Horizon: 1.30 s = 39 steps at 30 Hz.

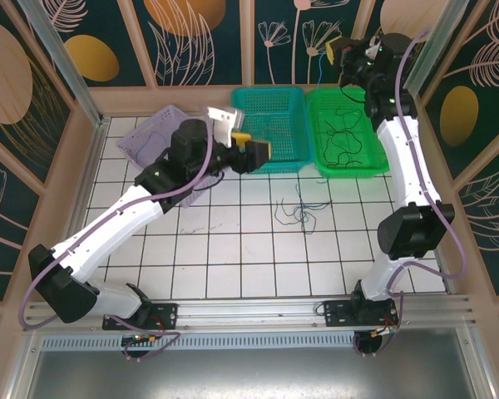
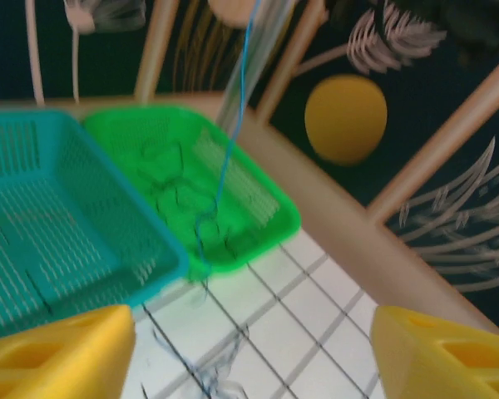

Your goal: Untangle the cables

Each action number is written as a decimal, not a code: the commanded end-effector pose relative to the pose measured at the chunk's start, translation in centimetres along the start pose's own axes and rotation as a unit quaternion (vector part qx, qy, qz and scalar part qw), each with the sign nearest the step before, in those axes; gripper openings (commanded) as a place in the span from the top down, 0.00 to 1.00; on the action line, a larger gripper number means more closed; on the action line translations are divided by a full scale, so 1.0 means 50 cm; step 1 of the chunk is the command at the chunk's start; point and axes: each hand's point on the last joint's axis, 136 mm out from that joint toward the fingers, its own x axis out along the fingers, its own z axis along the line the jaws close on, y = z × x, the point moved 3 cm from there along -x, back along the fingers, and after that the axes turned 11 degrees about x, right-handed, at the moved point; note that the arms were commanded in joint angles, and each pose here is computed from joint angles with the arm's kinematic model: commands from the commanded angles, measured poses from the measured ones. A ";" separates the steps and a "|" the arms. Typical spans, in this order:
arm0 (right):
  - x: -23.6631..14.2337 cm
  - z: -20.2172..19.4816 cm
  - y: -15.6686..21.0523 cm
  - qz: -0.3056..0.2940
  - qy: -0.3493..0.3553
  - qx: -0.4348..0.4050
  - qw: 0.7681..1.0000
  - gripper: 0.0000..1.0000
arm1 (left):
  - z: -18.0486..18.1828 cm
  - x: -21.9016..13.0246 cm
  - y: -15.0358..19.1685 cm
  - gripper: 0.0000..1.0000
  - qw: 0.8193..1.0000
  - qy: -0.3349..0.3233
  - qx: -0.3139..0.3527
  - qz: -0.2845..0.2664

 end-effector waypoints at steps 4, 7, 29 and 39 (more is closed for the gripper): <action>0.007 0.053 0.080 0.047 0.009 -0.100 0.994 1.00 | 0.024 0.035 -0.097 0.18 0.995 -0.055 0.058 -0.065; 0.014 0.059 0.114 0.072 0.000 -0.112 0.991 1.00 | 0.020 0.059 -0.127 0.16 0.991 -0.054 0.095 -0.076; 0.038 0.067 0.286 0.184 -0.023 -0.114 0.976 1.00 | 0.118 0.177 -0.112 0.46 0.961 -0.182 0.208 -0.023; 0.037 0.051 0.283 0.179 -0.009 -0.120 0.977 1.00 | 0.093 0.104 -0.150 1.00 0.967 -0.172 0.167 -0.083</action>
